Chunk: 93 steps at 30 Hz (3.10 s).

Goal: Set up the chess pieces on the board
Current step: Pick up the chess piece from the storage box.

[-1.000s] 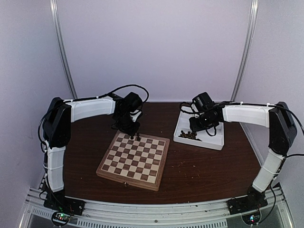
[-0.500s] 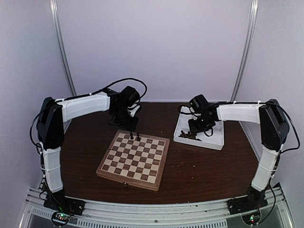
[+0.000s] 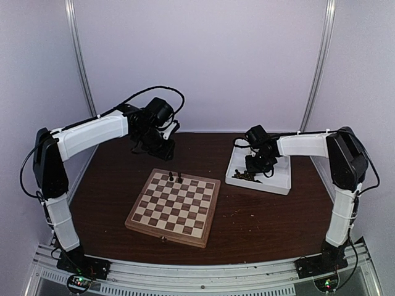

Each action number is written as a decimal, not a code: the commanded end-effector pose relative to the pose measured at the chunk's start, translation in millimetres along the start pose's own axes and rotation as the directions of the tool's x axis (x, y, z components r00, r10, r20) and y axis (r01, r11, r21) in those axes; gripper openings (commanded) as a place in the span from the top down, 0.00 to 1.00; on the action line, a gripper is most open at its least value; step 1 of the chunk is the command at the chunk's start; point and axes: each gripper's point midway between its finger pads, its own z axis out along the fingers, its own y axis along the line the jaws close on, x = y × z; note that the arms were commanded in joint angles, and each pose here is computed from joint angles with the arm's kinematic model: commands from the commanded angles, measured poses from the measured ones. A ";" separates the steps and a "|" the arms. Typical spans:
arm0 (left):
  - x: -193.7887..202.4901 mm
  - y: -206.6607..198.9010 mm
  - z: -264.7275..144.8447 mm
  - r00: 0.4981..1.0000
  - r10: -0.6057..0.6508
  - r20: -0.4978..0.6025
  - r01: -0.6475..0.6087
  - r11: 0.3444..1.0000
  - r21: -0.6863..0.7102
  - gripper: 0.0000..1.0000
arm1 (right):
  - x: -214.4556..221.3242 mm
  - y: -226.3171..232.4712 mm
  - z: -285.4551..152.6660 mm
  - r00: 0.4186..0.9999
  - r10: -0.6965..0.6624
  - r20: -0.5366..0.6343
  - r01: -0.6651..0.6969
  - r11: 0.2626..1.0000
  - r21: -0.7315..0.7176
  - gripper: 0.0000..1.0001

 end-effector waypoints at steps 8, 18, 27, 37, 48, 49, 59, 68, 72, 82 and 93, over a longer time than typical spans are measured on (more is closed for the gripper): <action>-3.6 1.4 -38.6 0.998 -0.019 0.066 0.017 0.999 0.031 0.64 | -17.4 -2.7 15.8 0.997 0.067 0.022 -0.068 0.997 0.038 0.64; 4.3 1.1 -36.7 0.998 -0.028 0.049 0.026 0.999 0.037 0.64 | -11.9 -7.6 12.9 0.997 0.074 0.002 -0.074 0.996 0.055 0.65; 7.8 -1.8 -35.9 0.998 -0.032 0.047 0.030 0.998 0.053 0.64 | -5.8 -13.8 9.6 0.997 0.073 -0.003 -0.073 0.995 0.068 0.68; 9.6 -0.8 -40.1 0.997 -0.037 0.067 0.034 0.998 0.055 0.64 | 2.5 -16.0 8.5 0.997 0.074 -0.017 -0.072 0.995 0.063 0.70; 8.9 -2.1 -41.2 0.997 -0.039 0.070 0.035 0.997 0.063 0.64 | -5.1 -24.8 -16.7 0.998 0.056 0.030 -0.058 0.996 0.075 0.67; 8.5 -2.3 -41.3 0.997 -0.039 0.071 0.035 0.997 0.064 0.64 | -5.7 -25.3 -19.5 0.998 0.053 0.035 -0.056 0.996 0.074 0.66; 9.0 -6.1 -45.5 0.996 -0.029 0.082 0.023 0.997 0.074 0.64 | 0.2 -17.9 -14.7 0.999 0.036 0.012 -0.037 0.999 0.030 0.67; 12.0 -10.5 -43.7 0.996 -0.036 0.078 0.029 0.995 0.093 0.64 | 3.2 -13.6 -3.9 0.999 0.032 -0.007 -0.032 0.999 0.024 0.71; 12.5 -12.7 -41.3 0.997 -0.035 0.075 0.027 0.995 0.097 0.64 | 4.1 -11.0 1.1 0.999 0.031 -0.015 -0.031 0.999 0.018 0.73; 11.8 -17.7 -39.2 0.997 -0.034 0.074 0.026 0.993 0.112 0.64 | -0.7 -7.3 6.7 1.000 0.015 -0.022 -0.015 1.000 0.016 0.81; 14.3 -19.0 -39.8 0.996 -0.048 0.076 0.039 0.993 0.116 0.65 | -10.8 -9.9 -28.0 0.999 -0.031 0.015 0.031 0.999 -0.008 0.94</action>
